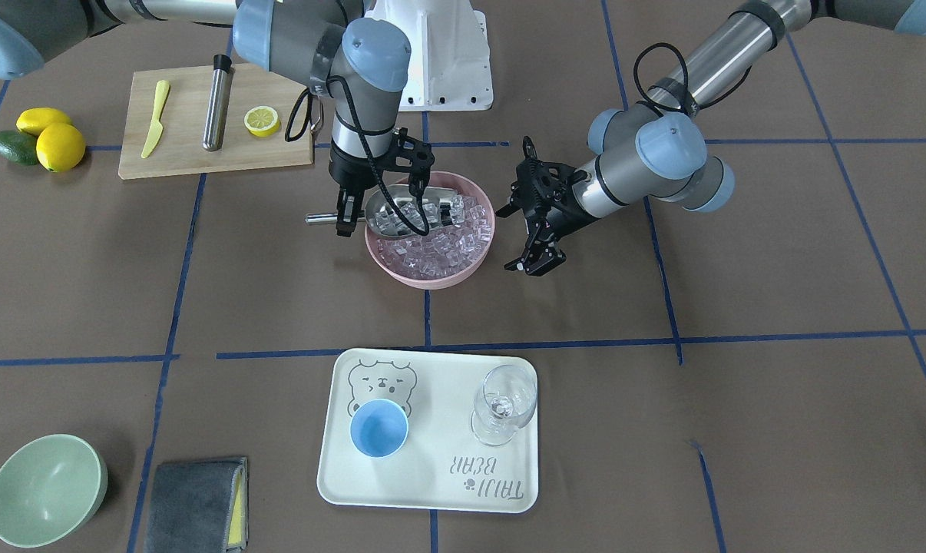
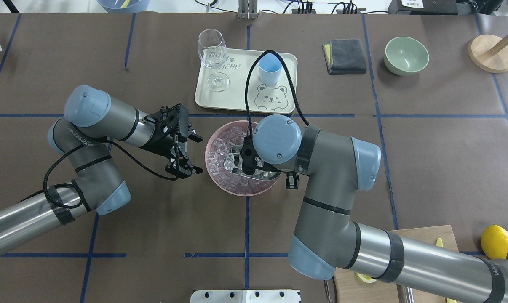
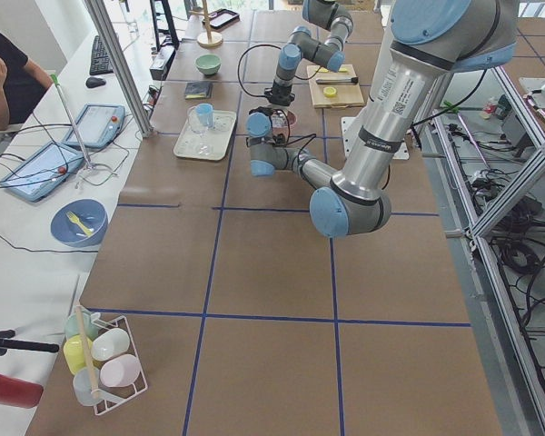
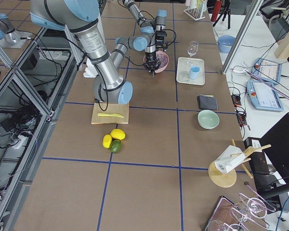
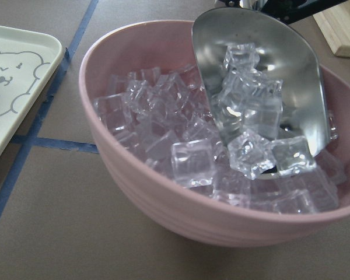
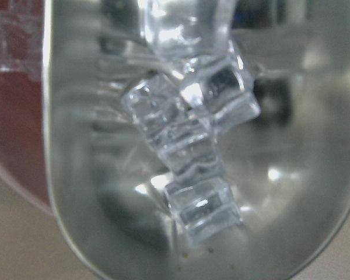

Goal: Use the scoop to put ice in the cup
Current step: 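Drag the scoop through the ice and lift it out filled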

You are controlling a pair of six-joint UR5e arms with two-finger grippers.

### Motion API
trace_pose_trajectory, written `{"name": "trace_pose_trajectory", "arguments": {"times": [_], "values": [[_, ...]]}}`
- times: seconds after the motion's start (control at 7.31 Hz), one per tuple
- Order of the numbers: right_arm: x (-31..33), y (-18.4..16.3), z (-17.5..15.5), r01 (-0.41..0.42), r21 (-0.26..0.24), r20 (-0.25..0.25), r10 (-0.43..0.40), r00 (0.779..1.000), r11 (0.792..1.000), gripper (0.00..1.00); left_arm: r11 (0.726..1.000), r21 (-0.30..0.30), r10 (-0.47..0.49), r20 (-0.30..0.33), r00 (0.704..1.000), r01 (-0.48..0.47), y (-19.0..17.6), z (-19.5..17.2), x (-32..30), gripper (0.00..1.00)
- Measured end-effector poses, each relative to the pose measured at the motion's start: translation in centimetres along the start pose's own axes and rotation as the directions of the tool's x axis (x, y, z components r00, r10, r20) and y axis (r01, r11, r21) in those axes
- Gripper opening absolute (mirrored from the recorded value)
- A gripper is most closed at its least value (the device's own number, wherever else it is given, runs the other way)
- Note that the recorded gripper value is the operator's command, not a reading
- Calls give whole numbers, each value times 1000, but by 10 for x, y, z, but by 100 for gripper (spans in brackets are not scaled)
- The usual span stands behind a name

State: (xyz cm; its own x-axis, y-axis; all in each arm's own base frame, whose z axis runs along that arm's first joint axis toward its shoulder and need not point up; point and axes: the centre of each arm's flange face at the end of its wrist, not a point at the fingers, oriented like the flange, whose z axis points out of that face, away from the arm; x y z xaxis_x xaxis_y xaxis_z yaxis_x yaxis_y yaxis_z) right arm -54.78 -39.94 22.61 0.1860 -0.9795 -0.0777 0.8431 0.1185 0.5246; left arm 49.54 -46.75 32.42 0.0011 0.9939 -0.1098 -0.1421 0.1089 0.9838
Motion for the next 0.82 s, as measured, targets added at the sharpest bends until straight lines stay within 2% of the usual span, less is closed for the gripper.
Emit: {"name": "trace_pose_trajectory", "arguments": {"times": [0.41,0.82], "values": [[23,22,-13,-43,76,40,40,998,996,0,1000,-1,0,4,1000,0,1,0,-1,100],[71,54,-49,-125,140,92,113,989,982,0,1000,-16,-16,27,1000,17,14,-12,-11,100]]}}
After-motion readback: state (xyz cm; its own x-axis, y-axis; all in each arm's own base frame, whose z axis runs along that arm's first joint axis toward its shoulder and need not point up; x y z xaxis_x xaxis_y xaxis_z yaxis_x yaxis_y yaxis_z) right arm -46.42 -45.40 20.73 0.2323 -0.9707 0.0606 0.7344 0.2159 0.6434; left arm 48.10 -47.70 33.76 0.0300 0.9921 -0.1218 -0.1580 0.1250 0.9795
